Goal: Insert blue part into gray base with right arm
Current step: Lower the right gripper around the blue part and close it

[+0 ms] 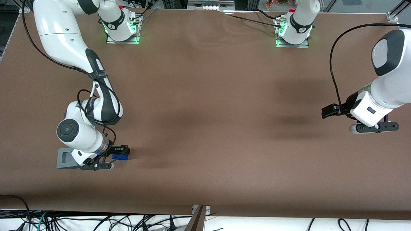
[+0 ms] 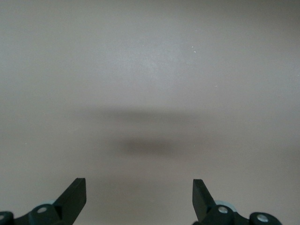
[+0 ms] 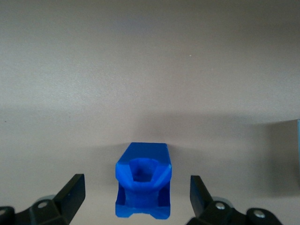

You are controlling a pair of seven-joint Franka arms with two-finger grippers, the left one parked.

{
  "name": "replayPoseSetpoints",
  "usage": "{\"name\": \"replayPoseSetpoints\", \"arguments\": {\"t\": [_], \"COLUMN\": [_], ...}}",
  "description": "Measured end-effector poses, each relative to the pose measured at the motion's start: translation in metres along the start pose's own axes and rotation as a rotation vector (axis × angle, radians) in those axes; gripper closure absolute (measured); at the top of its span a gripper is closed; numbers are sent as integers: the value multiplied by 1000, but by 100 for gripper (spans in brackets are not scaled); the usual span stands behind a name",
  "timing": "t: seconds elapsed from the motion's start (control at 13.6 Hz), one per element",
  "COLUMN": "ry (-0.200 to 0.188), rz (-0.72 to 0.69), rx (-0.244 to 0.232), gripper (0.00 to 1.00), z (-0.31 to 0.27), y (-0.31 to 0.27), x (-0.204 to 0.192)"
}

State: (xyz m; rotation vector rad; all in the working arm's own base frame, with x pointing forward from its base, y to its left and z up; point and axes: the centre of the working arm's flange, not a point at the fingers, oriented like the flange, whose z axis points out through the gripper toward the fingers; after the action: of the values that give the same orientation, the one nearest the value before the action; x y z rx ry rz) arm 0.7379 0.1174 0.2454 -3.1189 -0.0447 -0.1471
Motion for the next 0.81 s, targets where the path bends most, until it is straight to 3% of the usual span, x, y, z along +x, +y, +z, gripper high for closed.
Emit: {"name": "replayPoseSetpoints", "arguments": {"t": [0.44,0.66,0.73,0.81], "ry": [-15,-13,-12,-10], "rz": [7,7,7,7], "rx": [-6,-6,-6,-5], "gripper": [5,41,50,50], "z": [12,11,10,10], "y": [7,7,7,6], "x": [-2,-1,-1,0]}}
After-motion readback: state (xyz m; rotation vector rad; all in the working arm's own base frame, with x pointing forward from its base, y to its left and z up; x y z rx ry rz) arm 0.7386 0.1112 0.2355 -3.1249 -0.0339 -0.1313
